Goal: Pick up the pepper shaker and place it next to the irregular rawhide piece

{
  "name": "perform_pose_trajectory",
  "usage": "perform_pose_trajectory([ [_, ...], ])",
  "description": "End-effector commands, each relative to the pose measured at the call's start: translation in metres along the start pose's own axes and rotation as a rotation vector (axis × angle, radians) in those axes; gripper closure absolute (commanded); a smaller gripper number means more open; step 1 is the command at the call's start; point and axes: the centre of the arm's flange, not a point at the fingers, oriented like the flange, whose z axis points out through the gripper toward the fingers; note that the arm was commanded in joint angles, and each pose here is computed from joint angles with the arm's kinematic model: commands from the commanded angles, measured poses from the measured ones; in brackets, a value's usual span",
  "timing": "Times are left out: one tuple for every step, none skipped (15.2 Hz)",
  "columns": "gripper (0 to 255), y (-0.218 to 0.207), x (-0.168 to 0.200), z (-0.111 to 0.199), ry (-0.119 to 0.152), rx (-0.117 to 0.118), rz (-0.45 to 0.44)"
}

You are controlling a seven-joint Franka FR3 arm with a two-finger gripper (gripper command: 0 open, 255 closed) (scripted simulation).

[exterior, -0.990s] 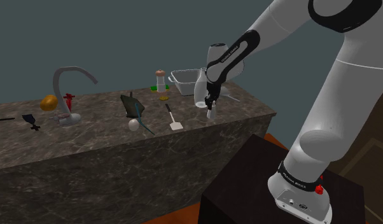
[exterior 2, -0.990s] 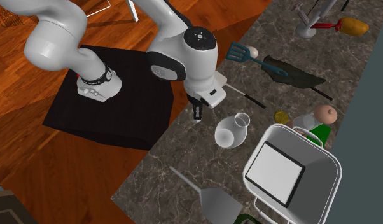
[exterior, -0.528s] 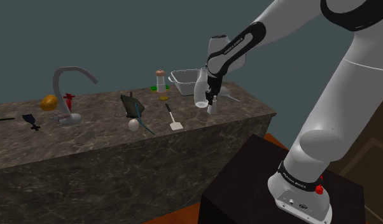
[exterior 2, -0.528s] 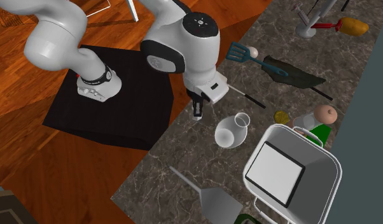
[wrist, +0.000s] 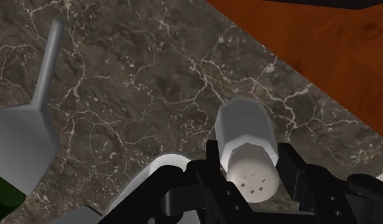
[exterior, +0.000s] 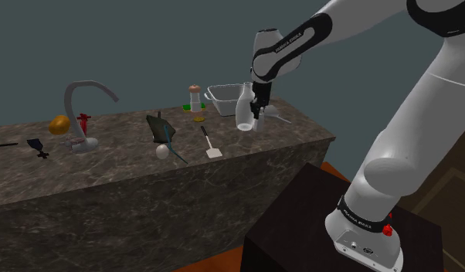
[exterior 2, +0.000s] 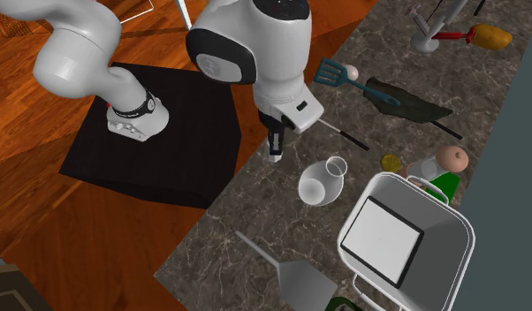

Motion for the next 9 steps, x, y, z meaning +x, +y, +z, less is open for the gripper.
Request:
perform_pose_trajectory([
  [255,0.002,0.000,-0.010,0.000,0.000,0.000],
  [255,0.002,0.000,-0.016,0.000,0.000,0.000],
  [255,0.003,0.000,-0.021,0.000,0.000,0.000],
  [255,0.003,0.000,-0.026,0.000,0.000,0.000],
  [255,0.004,0.000,-0.031,0.000,0.000,0.000],
  [255,0.004,0.000,-0.037,0.000,0.000,0.000],
  [255,0.005,0.000,-0.042,0.000,0.000,0.000],
  [255,0.005,0.001,-0.047,0.000,0.000,0.000],
  [255,0.006,0.001,-0.052,0.000,0.000,0.000],
])
